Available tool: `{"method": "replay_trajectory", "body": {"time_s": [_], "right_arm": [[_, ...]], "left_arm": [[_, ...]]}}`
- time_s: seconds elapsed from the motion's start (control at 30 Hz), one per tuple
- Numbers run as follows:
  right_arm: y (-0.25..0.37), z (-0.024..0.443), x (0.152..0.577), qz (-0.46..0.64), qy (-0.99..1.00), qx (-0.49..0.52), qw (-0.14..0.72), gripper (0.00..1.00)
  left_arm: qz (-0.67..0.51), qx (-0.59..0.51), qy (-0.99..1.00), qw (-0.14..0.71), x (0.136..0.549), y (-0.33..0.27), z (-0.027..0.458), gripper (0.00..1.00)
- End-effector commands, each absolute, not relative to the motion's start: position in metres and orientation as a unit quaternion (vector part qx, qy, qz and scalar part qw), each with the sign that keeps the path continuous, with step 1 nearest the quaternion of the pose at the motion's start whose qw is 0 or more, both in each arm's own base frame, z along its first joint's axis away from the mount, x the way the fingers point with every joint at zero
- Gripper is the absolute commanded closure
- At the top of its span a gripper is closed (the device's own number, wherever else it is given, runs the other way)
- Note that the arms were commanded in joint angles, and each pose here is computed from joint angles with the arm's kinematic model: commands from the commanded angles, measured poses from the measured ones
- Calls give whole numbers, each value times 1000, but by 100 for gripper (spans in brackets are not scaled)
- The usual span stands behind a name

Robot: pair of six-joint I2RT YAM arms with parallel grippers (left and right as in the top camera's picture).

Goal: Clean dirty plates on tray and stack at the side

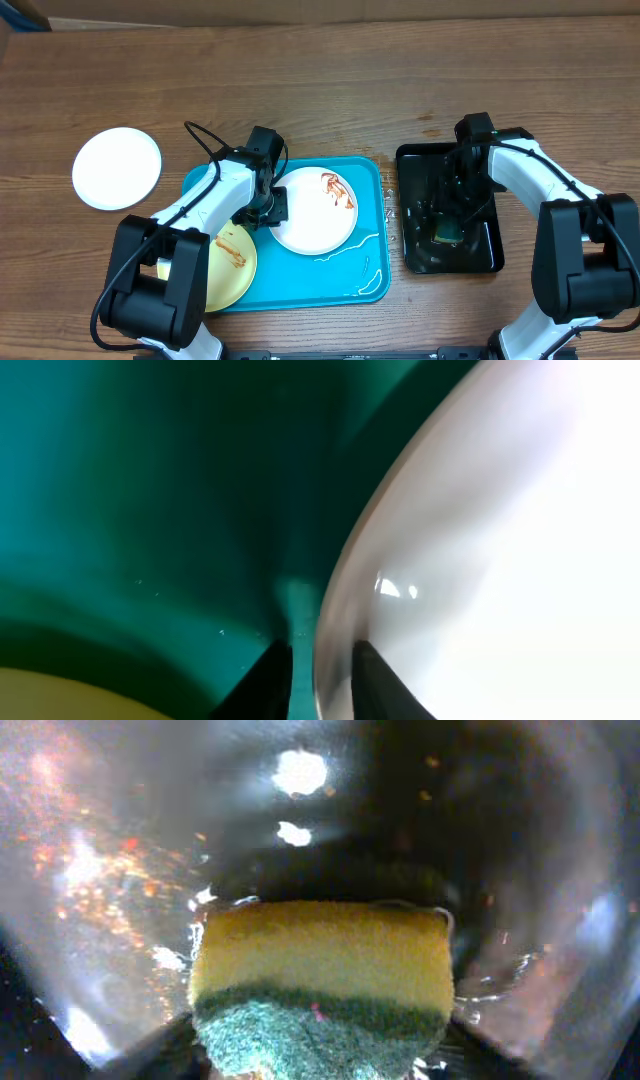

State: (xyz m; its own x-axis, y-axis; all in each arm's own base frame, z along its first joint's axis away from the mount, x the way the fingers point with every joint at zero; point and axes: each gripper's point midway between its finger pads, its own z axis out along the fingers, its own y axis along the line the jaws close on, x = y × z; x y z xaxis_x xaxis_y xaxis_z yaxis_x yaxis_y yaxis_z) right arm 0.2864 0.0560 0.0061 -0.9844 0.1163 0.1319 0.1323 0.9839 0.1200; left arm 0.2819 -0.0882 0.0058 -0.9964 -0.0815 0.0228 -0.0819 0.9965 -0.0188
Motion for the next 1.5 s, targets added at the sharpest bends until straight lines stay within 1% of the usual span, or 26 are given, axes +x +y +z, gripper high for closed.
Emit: {"method": "replay_trajectory", "body": {"time_s": [0.0, 0.13, 0.27, 0.37, 0.43, 0.47, 0.5, 0.53, 0.57, 0.67, 0.7, 0.73, 0.77, 0.87, 0.9, 0.93, 1.0, 1.03, 1.13, 1.17, 1.2, 1.23, 1.27, 1.3, 1.33, 1.47], "right_arm": [[59, 12, 292, -71, -995, -60, 46, 28], [60, 32, 300, -71, -994, -61, 47, 30], [58, 47, 282, -63, -991, -66, 94, 29], [57, 41, 266, -56, -989, -66, 120, 33], [55, 33, 260, -52, -989, -66, 124, 39], [54, 26, 258, -51, -989, -66, 123, 50], [54, 21, 257, -51, -989, -66, 122, 68], [54, 16, 254, -52, -989, -66, 122, 81], [54, 12, 252, -51, -989, -70, 122, 86], [53, 1, 247, -51, -988, -79, 121, 85], [53, 0, 246, -51, -988, -79, 120, 75], [53, 0, 246, -51, -988, -79, 121, 40], [53, 0, 245, -51, -988, -79, 123, 33], [52, 3, 240, -48, -986, -81, 135, 33], [52, 4, 239, -48, -986, -81, 138, 36], [52, 4, 238, -48, -986, -82, 140, 42], [52, 2, 238, -47, -986, -84, 138, 81], [52, 1, 239, -48, -986, -83, 135, 96], [52, -3, 243, -50, -988, -82, 123, 96], [52, -4, 244, -51, -988, -82, 121, 66], [52, -3, 243, -51, -988, -82, 123, 30], [52, -1, 242, -50, -987, -83, 127, 23], [52, 0, 240, -49, -987, -83, 132, 11], [52, 2, 239, -48, -986, -83, 135, 2], [52, 4, 240, -48, -986, -83, 136, 0], [53, 12, 254, -51, -988, -82, 119, 0]], "left_arm": [[-1, 14, -1000, 23, 275, -86, 2, 77], [-1, 10, -1000, 24, 274, -86, 2, 76], [-1, 10, -1000, 25, 274, -86, 2, 76], [2, 11, -1000, 25, 275, -87, 2, 76], [5, 12, -1000, 25, 275, -88, 2, 76], [6, 12, -1000, 24, 275, -89, 2, 76], [6, 12, -1000, 24, 275, -89, 2, 76], [6, 11, -1000, 23, 275, -89, 2, 76], [6, 11, -1000, 23, 275, -89, 2, 76], [6, 11, -1000, 23, 275, -89, 2, 76], [6, 11, -1000, 23, 275, -89, 2, 76], [6, 11, -1000, 23, 275, -89, 2, 76], [6, 11, -1000, 23, 275, -89, 2, 76], [6, 11, -1000, 23, 275, -88, 2, 75], [6, 11, -1000, 23, 275, -88, 2, 76], [6, 11, -1000, 23, 276, -89, 2, 75], [6, 11, -1000, 23, 276, -89, 2, 75], [6, 11, -1000, 23, 276, -89, 2, 75], [6, 11, -1000, 23, 276, -89, 2, 75], [6, 11, -1000, 23, 276, -89, 2, 75], [6, 11, -1000, 23, 276, -88, 2, 72], [6, 12, -1000, 23, 276, -88, 2, 71], [6, 12, -1000, 23, 276, -88, 2, 70], [6, 12, -1000, 23, 276, -88, 2, 69], [6, 12, -1000, 23, 276, -88, 2, 68], [6, 11, -1000, 23, 276, -88, 2, 67]]}}
